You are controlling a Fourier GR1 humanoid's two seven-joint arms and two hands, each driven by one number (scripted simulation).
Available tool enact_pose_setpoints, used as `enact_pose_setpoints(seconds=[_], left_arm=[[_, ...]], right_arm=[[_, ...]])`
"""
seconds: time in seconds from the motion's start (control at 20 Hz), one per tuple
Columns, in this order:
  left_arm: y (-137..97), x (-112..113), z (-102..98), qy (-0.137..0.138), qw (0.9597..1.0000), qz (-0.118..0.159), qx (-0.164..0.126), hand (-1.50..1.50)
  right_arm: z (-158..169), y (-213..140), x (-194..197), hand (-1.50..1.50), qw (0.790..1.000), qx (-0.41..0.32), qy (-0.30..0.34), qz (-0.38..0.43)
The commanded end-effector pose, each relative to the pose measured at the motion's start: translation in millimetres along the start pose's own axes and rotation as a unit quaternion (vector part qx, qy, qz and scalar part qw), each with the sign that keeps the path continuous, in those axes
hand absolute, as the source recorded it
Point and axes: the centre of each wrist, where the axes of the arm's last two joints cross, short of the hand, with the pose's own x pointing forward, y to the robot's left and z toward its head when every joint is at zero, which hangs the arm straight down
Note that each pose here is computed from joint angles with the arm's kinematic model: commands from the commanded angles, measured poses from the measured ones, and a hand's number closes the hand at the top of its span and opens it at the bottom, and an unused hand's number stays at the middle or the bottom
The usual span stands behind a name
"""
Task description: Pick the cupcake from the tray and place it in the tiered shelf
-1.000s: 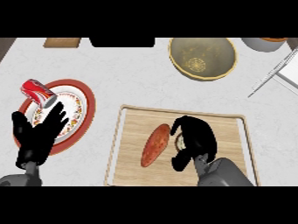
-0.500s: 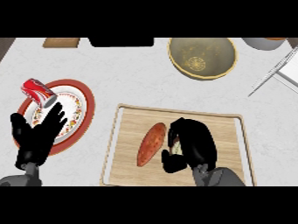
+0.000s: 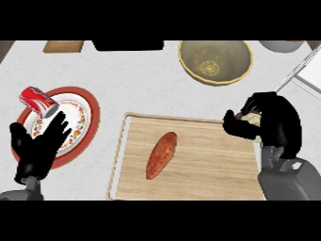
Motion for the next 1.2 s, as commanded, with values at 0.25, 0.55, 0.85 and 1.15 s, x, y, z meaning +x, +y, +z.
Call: enact_pose_setpoints(seconds=[0.25, 0.55, 0.85, 1.15], left_arm=[[5.8, -16.2, 10.7, 0.028, 0.9996, 0.001, -0.003, 0.00], [-21.7, 1.7, -8.6, 0.025, 0.9997, -0.004, 0.000, 0.00], [3.1, 0.0, -8.0, 0.028, 0.9996, -0.004, -0.004, 0.00], [-2.2, -6.7, -5.5, 0.027, 0.9996, -0.001, -0.010, 0.00]], right_arm=[[23.6, -113.3, 36.0, 1.50, 0.982, -0.183, 0.044, -0.028], [21.1, -167.3, 70.5, 1.50, 0.970, -0.237, 0.057, -0.019], [4.4, -223.6, 65.7, 1.50, 0.962, -0.259, 0.074, -0.042], [-12.6, -287.6, 64.0, 1.50, 0.954, -0.280, 0.084, -0.061]])
